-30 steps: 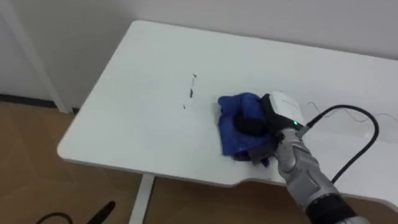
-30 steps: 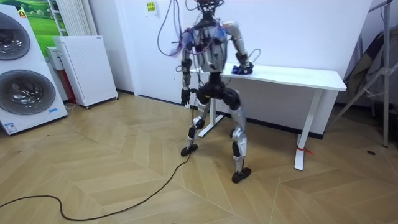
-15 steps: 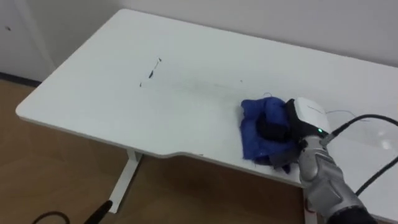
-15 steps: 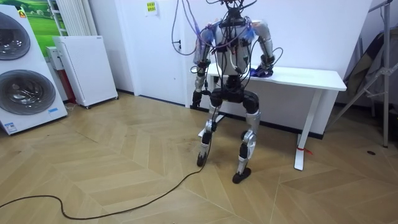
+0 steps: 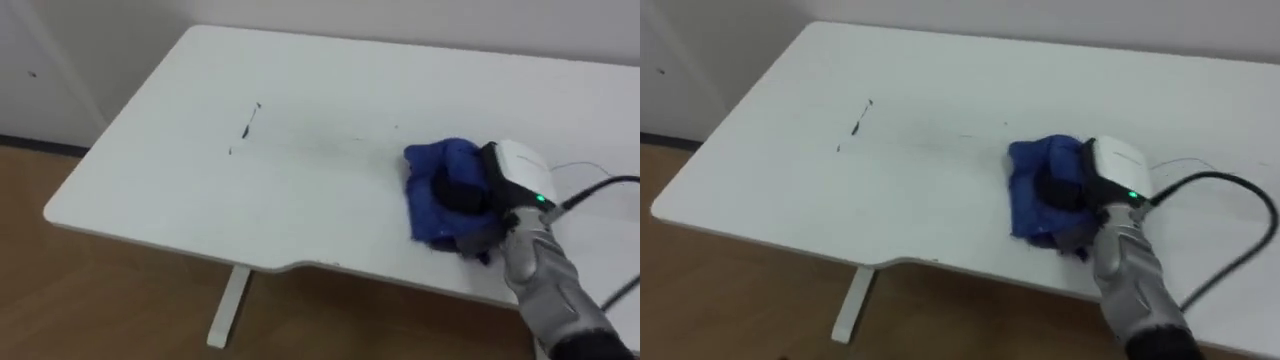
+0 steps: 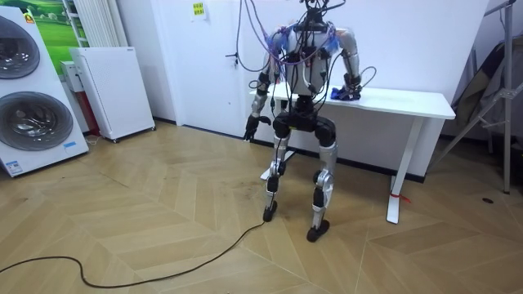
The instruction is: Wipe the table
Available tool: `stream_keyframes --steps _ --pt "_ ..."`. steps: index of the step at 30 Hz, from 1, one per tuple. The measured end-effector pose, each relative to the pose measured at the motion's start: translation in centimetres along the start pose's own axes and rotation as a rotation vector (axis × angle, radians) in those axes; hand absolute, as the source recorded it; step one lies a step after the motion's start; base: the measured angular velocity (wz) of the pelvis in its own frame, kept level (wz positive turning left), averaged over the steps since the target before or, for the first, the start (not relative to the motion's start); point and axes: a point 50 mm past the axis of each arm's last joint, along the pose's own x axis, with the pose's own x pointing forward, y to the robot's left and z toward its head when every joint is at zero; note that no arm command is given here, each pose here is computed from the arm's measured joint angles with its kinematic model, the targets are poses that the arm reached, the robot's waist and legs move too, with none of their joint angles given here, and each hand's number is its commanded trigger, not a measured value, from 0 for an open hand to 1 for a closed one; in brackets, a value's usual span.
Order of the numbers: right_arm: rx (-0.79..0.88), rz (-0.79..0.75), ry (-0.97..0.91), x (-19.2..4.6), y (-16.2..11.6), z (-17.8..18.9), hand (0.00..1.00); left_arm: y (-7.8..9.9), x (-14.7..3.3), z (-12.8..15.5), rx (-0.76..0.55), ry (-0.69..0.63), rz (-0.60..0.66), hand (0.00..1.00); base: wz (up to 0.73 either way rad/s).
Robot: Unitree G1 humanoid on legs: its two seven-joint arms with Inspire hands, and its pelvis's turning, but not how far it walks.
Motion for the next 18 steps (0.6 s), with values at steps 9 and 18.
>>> stream_keyframes --steps 9,18 --pt "0.039 -0.035 0.286 -0.2 -1.5 -6.0 1.00 1.7 0.0 0.2 -0.033 -0.003 0.044 0.00 -0.09" --pt "-0.263 0.076 -0.240 1.4 0.4 10.2 1.00 1.4 0.2 2.1 -0.017 0.003 0.016 0.00 -0.22"
